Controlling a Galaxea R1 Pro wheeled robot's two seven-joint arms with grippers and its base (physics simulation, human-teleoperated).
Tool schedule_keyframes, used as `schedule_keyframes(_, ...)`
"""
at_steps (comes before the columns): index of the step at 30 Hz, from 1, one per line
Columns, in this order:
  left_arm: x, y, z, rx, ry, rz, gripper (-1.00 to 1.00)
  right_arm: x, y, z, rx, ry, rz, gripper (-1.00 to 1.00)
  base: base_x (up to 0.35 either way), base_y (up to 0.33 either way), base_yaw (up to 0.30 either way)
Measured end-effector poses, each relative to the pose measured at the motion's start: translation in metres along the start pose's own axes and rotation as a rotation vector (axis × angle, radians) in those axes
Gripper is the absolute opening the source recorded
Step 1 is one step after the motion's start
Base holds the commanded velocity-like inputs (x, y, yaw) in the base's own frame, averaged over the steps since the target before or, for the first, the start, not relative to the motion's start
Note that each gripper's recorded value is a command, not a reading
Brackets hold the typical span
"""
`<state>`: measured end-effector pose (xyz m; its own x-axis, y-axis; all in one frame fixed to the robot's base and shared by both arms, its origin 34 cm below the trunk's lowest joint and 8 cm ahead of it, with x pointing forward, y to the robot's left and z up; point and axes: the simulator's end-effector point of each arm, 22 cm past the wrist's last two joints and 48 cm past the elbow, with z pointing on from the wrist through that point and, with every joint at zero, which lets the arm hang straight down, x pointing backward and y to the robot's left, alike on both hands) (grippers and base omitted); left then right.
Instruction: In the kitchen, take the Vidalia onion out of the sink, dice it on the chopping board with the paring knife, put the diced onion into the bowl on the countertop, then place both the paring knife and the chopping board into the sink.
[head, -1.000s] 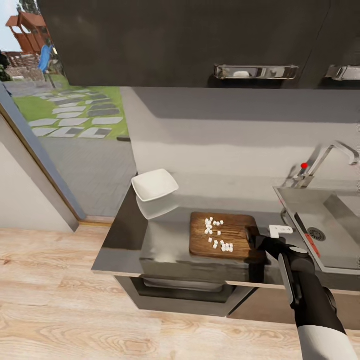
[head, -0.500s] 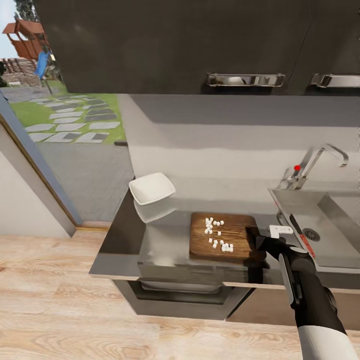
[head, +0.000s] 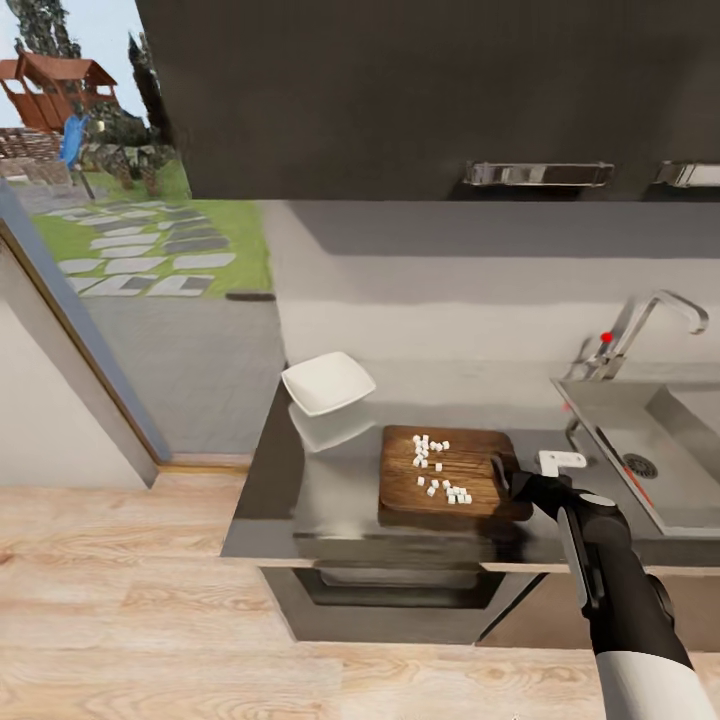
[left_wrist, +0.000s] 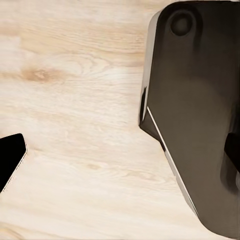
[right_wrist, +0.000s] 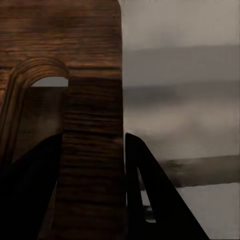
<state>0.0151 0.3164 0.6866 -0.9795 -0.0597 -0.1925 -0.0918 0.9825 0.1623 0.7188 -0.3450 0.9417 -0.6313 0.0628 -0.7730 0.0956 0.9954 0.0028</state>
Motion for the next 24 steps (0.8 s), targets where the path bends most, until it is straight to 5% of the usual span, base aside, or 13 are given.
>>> schedule_keyframes(12,-0.007,-0.001,0.003,0.002,-0.022,-0.004,1.00,-0.006,0.000,-0.007,-0.001,-0.002,0.006,-1.00,-0.089,0.043,-0.064)
schedule_keyframes(24,-0.012,-0.002,0.005,0.003,-0.040,-0.007,1.00,-0.014,-0.001,-0.014,0.000,-0.013,0.008,-1.00,0.060,0.281,-0.071)
